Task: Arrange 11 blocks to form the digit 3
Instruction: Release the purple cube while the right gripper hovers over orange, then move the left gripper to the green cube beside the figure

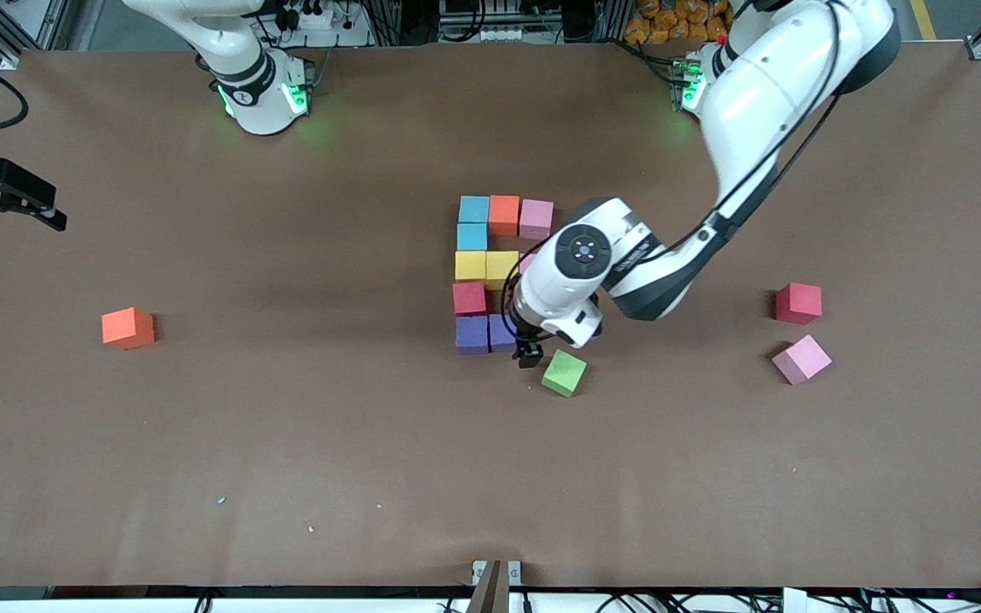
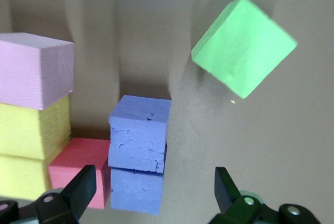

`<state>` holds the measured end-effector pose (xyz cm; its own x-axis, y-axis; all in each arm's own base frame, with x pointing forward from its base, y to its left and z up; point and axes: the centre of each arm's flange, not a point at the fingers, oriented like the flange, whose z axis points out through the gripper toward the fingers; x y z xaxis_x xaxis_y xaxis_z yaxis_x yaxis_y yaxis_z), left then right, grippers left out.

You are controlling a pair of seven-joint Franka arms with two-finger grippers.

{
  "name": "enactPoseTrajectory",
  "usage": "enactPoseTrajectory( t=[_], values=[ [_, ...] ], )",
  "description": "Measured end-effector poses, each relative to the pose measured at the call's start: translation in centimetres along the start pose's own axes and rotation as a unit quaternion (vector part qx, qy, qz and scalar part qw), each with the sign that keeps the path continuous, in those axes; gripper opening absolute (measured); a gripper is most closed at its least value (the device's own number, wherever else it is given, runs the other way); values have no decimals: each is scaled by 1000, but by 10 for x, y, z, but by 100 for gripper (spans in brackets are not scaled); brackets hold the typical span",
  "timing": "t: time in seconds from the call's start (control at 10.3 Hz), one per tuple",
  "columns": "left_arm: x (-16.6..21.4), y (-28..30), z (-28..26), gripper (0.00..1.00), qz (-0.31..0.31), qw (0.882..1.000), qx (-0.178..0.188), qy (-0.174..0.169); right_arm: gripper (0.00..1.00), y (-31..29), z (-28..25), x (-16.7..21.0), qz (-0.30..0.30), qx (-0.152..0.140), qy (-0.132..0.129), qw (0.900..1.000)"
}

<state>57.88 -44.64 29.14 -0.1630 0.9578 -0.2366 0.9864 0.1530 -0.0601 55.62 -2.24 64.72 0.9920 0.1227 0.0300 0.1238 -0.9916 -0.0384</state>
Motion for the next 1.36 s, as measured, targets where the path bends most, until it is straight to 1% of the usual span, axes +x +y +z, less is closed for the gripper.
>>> enactPoseTrajectory(
  t=[0.29, 0.39, 0.58, 0.68, 0.78, 0.88, 1.07, 1.17, 1.36],
  values=[
    [37, 35, -38, 100, -25, 1000, -5, 6, 100, 0, 0, 0, 0, 0, 1, 1000],
    [52, 49, -43, 100, -33, 999, -8, 5, 100, 0, 0, 0, 0, 0, 2, 1000],
    [95, 83, -54, 100, -39, 999, -16, 6, 100, 1, -1, 1, 1, -1, 4, 1000],
    [115, 96, -57, 100, -37, 999, -18, 7, 100, 1, -1, 1, 1, -1, 4, 1000],
    [127, 102, -56, 100, -29, 999, -17, 10, 100, 1, -1, 1, 1, -1, 4, 1000],
    [132, 103, -51, 100, -20, 1000, -14, 14, 100, 1, -1, 1, 1, -1, 4, 1000],
    [128, 98, -41, 100, -4, 1000, -7, 18, 100, 1, -1, 1, 1, -1, 4, 1000],
    [124, 95, -37, 100, 24, 1000, -4, 19, 100, 1, -1, 1, 1, -1, 5, 1000],
    [116, 88, -32, 100, 99, 995, 1, 20, 100, 1, -1, 1, 1, -1, 5, 1000]
  ],
)
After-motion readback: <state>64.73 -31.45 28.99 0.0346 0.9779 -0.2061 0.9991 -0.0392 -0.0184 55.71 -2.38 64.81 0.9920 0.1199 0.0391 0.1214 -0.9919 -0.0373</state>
